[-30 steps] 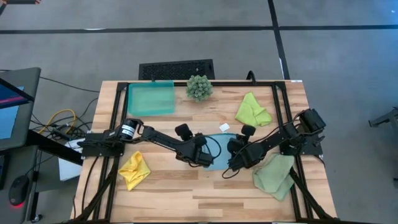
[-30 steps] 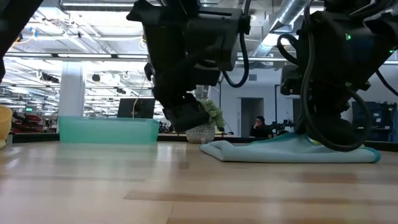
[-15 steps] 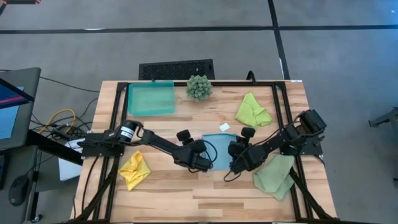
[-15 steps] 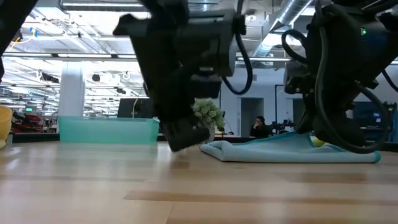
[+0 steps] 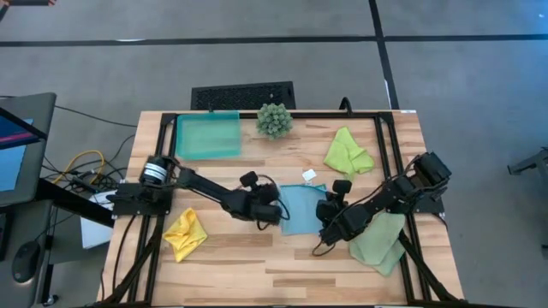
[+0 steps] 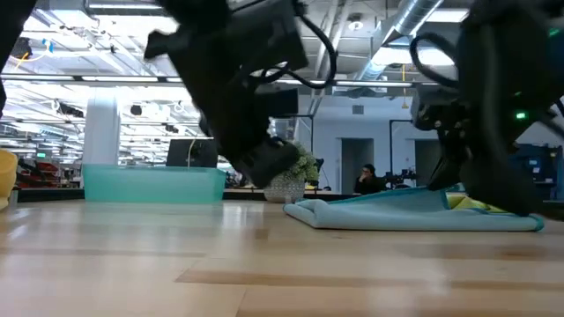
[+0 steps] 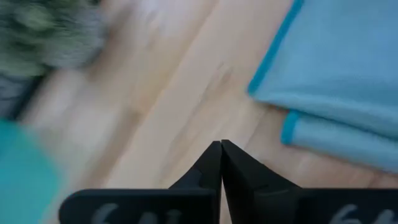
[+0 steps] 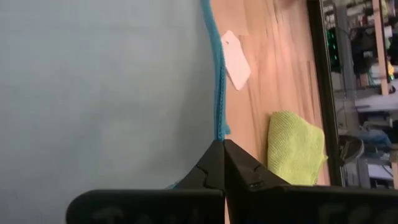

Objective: Fold microfiber towels
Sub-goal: Fold the blue microfiber cloth

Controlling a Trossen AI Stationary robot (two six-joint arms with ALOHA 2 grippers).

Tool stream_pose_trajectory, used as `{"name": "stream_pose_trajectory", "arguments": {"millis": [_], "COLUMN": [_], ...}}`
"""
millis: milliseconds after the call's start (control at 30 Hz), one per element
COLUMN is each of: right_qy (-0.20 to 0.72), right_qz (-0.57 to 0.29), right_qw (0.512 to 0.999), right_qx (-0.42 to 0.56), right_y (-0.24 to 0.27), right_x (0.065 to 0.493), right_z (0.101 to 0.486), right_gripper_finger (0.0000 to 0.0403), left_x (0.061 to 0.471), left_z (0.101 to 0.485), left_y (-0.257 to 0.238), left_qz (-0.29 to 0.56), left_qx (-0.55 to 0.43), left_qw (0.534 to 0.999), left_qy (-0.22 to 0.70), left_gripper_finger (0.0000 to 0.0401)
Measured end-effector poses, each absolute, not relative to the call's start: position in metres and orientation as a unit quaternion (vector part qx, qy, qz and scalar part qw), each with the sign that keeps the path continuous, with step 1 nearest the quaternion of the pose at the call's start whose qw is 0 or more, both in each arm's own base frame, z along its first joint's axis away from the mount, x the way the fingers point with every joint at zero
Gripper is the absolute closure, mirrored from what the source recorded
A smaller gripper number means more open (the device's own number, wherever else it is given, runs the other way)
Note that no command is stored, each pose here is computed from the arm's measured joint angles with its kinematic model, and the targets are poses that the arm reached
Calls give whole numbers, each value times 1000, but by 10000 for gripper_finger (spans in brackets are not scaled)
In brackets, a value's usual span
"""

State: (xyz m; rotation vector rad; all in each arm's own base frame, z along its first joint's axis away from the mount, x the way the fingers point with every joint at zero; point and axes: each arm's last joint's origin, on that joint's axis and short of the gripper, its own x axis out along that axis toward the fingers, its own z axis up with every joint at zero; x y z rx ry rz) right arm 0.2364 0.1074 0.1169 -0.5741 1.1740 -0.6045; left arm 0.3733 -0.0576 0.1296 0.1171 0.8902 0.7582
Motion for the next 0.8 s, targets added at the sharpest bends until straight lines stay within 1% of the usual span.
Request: {"name": "stream_pose_trajectory", "arguments": {"millis": [167,267,333,400,500,567,633,733,800], "right_qy": [509,489,474,465,455,452,450,450,449], "right_qz": [-247,-222,-203,-189,-174,-160,-149,-136,-134], "right_qw": [778,791,805,812,821,823,823,821,822], "right_qx": [-272,-292,-295,-298,-299,-305,-312,-324,-325], "right_y": [124,133,140,143,148,151,154,159,160], "right_x": [226,217,213,208,201,198,195,192,191], "right_z": [134,147,156,162,170,172,172,171,171], "right_gripper_finger": [390,390,390,390,390,390,390,390,390], "left_x": [360,355,357,359,361,364,363,366,368], "left_z": [133,137,142,143,137,136,133,130,129], "left_y": [-54,-61,-67,-72,-74,-73,-70,-61,-53], "left_qz": [286,219,178,154,146,150,175,192,195], "left_qx": [18,38,58,82,102,100,96,49,6], "left_qw": [899,929,946,952,950,952,947,949,950], "left_qy": [330,294,264,251,256,249,253,244,242], "left_gripper_finger": [398,392,376,351,299,260,223,178,156]}}
